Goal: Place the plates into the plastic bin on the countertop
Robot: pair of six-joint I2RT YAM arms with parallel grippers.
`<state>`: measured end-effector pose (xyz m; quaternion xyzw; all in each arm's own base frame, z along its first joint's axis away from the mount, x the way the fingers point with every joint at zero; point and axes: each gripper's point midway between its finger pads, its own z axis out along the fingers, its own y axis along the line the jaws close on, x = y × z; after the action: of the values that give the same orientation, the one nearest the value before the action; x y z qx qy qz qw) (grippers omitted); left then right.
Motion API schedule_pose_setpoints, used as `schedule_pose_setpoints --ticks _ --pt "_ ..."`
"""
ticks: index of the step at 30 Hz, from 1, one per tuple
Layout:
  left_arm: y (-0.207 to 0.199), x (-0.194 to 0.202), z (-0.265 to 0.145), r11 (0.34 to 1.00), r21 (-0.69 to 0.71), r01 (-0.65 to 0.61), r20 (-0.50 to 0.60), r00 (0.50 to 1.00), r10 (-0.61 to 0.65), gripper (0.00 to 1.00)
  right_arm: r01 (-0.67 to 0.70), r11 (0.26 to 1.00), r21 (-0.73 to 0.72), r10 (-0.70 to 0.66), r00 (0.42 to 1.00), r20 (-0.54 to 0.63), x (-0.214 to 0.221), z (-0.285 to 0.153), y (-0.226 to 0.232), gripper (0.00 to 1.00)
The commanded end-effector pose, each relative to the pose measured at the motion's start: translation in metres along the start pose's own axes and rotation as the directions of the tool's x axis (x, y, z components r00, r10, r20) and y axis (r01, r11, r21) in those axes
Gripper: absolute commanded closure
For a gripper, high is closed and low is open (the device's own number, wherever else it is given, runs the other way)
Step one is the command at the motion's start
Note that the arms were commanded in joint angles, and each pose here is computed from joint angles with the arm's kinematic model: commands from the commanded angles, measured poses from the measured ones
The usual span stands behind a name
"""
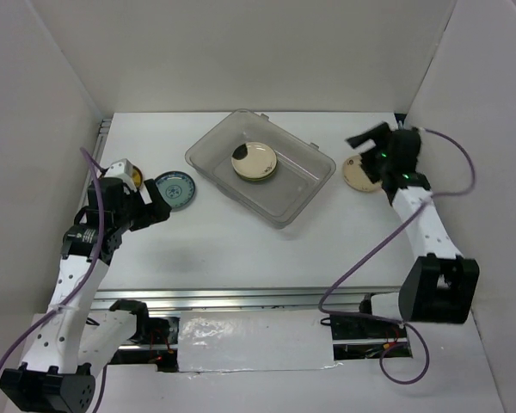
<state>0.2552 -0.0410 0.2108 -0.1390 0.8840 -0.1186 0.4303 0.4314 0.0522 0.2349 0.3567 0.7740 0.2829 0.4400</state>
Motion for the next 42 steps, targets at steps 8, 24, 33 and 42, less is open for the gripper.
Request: schedule_pose_setpoints --ticks 8,24,33,42 --pt "-0.001 -0.009 -0.003 1.0 0.008 0.004 0.048 0.999 -0.005 0.01 -0.263 0.963 0.056 0.236 0.926 0.295 -0.068 0.014 -0.152 0.02" --pt "-0.002 -0.01 -0.004 1.0 0.01 -0.002 0.054 0.999 0.001 0.01 -0.416 0.874 0.25 0.405 0.909 0.096 -0.045 0.09 -0.231 0.44" --pt "-0.002 -0.01 -0.004 1.0 0.012 0.001 0.054 0.999 -0.002 0.01 -0.396 0.883 0.252 0.398 0.916 0.045 -0.048 0.094 -0.223 1.0" --pt "0.022 -0.016 -0.008 0.988 -0.135 0.073 0.097 0.993 -0.06 0.01 -0.265 0.956 0.129 0.219 0.931 0.291 -0.123 0.014 -0.112 1.0"
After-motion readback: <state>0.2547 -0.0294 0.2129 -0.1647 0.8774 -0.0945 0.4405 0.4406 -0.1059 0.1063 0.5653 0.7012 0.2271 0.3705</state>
